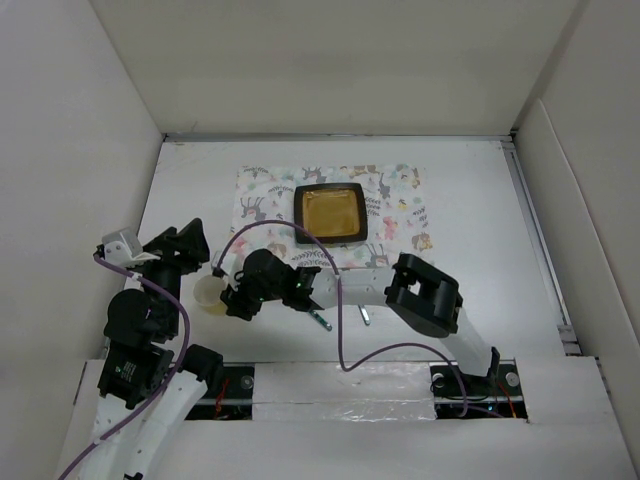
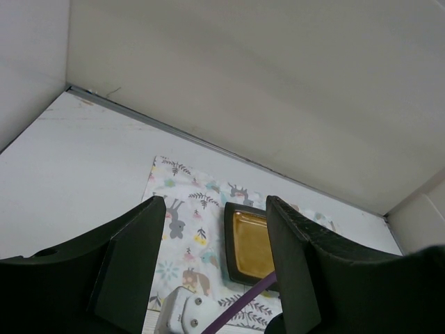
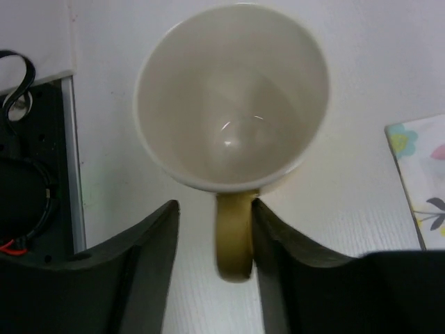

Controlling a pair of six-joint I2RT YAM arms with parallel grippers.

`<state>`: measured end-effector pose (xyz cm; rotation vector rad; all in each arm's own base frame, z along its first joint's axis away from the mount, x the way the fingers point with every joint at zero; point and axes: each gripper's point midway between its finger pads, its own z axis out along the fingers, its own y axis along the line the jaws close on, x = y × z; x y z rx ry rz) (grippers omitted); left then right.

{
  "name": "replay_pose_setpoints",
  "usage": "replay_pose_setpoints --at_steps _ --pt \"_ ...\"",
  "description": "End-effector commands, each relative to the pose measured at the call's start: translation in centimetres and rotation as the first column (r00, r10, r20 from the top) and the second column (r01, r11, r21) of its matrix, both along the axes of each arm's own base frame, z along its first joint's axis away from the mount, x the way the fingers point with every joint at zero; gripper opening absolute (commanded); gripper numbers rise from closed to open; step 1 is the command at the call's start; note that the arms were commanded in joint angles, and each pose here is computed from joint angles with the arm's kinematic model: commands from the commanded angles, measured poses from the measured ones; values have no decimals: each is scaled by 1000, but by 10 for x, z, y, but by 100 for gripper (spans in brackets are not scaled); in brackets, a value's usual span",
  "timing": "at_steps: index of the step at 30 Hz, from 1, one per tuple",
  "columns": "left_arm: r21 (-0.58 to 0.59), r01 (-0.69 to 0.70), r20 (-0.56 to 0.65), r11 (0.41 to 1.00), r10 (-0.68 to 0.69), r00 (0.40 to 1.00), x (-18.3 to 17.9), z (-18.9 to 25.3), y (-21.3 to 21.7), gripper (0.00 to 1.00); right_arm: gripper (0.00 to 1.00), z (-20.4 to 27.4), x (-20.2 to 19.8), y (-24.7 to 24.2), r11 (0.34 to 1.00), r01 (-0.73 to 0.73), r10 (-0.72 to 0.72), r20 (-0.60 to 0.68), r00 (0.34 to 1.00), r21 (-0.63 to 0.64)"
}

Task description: Set the dinner table for one person

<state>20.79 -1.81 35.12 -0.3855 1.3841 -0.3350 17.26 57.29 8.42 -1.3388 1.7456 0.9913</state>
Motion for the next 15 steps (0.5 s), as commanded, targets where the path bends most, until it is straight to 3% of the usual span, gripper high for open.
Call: replay_pose_setpoints --at_steps 1,2,3,5,6,11,15 --pt "-12 4 46 1000 -4 999 -2 11 0 57 48 26 11 14 997 56 -57 19 998 62" --pt "-13 3 47 1000 -2 999 -2 11 0 57 43 25 12 14 996 69 -70 11 997 63" --pt "-13 -2 45 1000 2 999 -2 10 1 57 25 26 14 14 994 81 -82 9 997 67" --pt "-15 6 46 1000 -6 999 -2 11 0 57 13 27 15 15 993 93 -93 -1 996 69" --pt "-14 11 49 1000 -10 999 -2 11 -1 57 1 29 14 15 993 94 -94 -6 996 74" --pt "-14 12 47 1000 -12 999 -2 11 -1 57 0 98 12 12 962 118 -118 -18 993 245" --pt "-12 8 43 1000 -7 999 -3 9 0 57 0 172 52 -21 890 235 -245 -27 969 391"
